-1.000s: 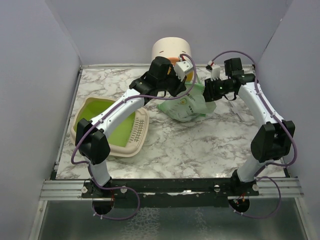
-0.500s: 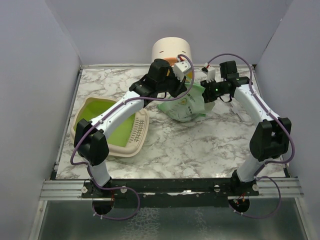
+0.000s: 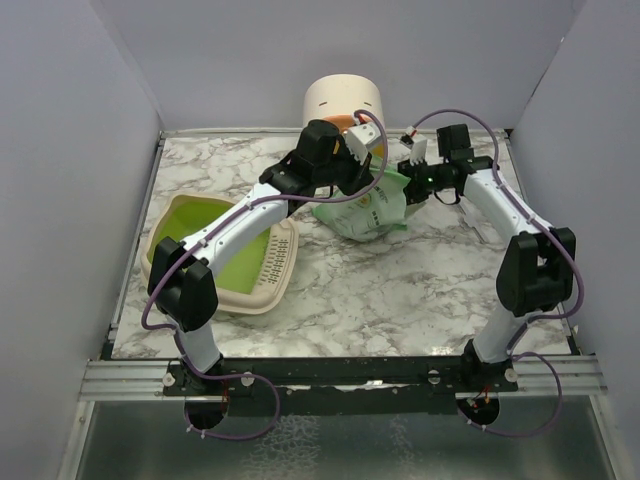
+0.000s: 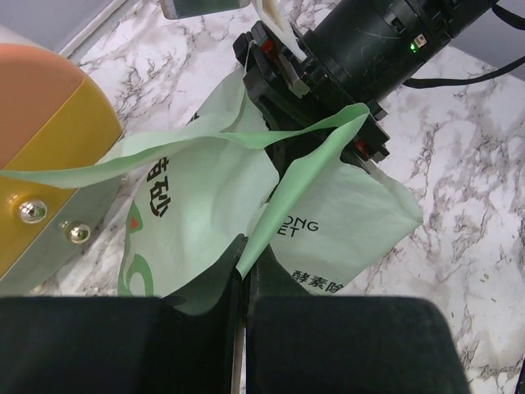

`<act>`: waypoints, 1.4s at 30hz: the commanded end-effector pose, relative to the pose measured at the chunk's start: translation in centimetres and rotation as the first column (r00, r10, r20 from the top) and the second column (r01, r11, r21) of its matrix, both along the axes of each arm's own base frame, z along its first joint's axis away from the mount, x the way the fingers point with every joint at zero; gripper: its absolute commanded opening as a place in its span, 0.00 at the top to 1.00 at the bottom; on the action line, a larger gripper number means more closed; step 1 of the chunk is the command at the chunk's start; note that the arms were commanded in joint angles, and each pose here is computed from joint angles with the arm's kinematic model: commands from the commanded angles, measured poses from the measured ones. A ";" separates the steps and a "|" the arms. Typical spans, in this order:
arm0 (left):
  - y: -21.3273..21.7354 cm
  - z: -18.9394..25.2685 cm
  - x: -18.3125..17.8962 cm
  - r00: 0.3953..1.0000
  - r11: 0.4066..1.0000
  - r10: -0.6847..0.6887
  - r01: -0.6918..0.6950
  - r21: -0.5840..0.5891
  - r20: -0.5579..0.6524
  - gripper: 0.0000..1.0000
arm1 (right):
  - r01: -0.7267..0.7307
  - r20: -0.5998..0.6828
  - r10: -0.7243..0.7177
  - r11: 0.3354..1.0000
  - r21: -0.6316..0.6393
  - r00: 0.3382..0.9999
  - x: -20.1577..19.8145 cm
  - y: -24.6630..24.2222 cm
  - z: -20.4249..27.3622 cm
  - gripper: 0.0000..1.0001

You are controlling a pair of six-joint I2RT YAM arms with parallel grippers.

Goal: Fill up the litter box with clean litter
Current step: 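Scoop the cat litter from the cat litter bag.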

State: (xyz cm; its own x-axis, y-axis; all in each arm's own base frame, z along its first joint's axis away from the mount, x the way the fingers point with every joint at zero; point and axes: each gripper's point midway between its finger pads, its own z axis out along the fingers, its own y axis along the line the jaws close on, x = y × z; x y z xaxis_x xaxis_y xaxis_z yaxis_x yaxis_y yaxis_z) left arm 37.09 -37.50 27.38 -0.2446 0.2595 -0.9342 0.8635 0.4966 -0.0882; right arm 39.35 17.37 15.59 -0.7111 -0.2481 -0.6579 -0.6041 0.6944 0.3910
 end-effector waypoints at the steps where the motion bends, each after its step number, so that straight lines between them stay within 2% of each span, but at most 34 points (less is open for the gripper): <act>1: -0.5 3.5 -1.3 0.998 0.996 -0.040 0.045 -0.083 0.052 1.00 | 0.002 -0.171 -0.033 0.984 -0.178 0.985 -1.6 -1.4 -9.5 0.99; 6: -0.7 3.7 -1.2 0.998 0.994 -0.041 0.045 -0.096 0.049 1.00 | -0.018 -0.210 -0.010 0.991 -0.132 0.978 -2.5 -0.8 -10.4 0.99; 11: -1.4 3.1 -0.9 0.998 0.994 -0.055 0.058 -0.097 0.026 1.00 | -0.094 -0.253 0.100 0.995 0.036 0.962 -4.7 1.6 -9.4 0.99; 18: -1.6 2.0 -0.4 0.999 0.995 -0.047 0.047 -0.086 0.005 1.00 | -0.169 -0.244 0.222 0.961 0.220 0.944 -6.8 3.5 -6.0 0.99; 26: -1.7 1.2 0.0 0.999 0.997 -0.036 0.035 -0.072 -0.001 1.00 | -0.169 -0.268 0.286 0.906 0.388 0.920 -7.3 3.9 -3.9 0.99; 30: -1.6 1.2 0.1 1.000 0.998 -0.029 0.029 -0.064 0.000 1.00 | -0.171 -0.255 0.308 0.879 0.445 0.917 -7.3 3.7 -2.7 0.99; 42: -0.4 2.4 0.3 0.999 0.999 0.011 -0.009 -0.036 0.043 1.00 | -0.231 -0.146 0.343 0.837 0.497 0.928 -7.4 4.0 2.9 0.99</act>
